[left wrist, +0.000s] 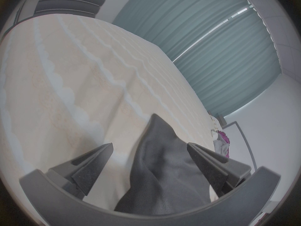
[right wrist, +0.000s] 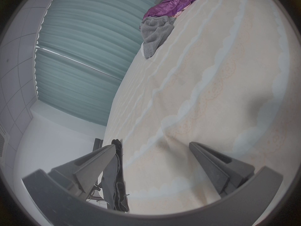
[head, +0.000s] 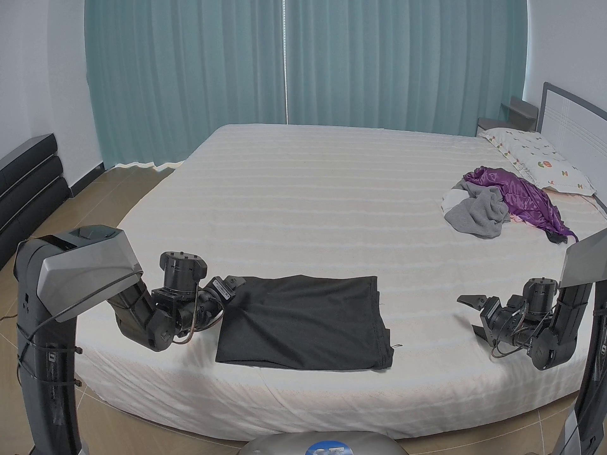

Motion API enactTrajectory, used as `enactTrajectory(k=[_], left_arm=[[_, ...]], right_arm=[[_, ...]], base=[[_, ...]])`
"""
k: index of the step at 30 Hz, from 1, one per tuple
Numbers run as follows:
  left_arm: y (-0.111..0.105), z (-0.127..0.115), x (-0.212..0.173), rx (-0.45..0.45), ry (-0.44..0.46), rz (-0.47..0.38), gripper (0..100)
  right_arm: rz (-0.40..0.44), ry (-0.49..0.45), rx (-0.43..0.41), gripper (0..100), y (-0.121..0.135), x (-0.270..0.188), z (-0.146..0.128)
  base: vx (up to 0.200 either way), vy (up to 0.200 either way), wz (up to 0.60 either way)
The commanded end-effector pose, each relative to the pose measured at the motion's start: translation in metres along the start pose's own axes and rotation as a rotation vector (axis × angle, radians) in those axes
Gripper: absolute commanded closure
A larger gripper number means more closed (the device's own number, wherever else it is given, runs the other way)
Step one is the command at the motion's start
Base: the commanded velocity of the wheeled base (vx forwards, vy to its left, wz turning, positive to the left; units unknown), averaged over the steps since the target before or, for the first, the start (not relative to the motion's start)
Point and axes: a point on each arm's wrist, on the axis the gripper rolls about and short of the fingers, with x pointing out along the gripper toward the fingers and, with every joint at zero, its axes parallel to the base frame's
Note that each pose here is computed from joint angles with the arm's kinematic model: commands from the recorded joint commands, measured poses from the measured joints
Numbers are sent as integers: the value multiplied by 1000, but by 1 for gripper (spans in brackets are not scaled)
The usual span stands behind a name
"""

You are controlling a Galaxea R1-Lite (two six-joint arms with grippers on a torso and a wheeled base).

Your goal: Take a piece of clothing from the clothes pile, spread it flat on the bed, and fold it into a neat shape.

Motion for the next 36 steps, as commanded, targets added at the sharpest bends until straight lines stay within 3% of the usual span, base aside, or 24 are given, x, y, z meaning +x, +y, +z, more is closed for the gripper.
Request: enactTrajectory(k=[1, 8, 16, 19, 23, 24, 25, 32, 34, 36], left_arm=[[-3, 17, -11, -40, -43, -14, 0], [-14, 43, -40, -67, -117, -54, 0], [-47, 94, -124, -75, -318, -195, 0], [-60, 109, -164, -58, -408, -260, 0], [-66, 125, -237, -7, -557, -341, 0], [-66, 125, -237, -7, -557, -341, 0], [-63, 121, -262, 51, -610, -343, 0], [-45, 91, -306, 214, -675, -297, 0], [-40, 75, -334, 282, -728, -307, 0], [-35, 67, -347, 316, -760, -311, 0]], right_arm=[[8, -16, -3, 0, 1, 0, 2], [65, -94, -48, 0, 22, -17, 7], [190, -284, -147, 0, 76, -75, 21], [253, -356, -247, 0, 97, -106, 21], [310, -496, -456, 0, 118, -159, 13], [310, -496, -456, 0, 118, -159, 13], [341, -556, -532, 0, 126, -183, 7], [395, -626, -631, 0, 128, -228, -21], [410, -699, -722, 0, 134, -244, -24], [416, -709, -755, 0, 133, -250, -29]], base=[[0, 0, 0], [0, 0, 0], [0, 0, 0], [0, 0, 0], [0, 0, 0], [0, 0, 0], [0, 0, 0], [0, 0, 0], [0, 0, 0], [0, 0, 0]])
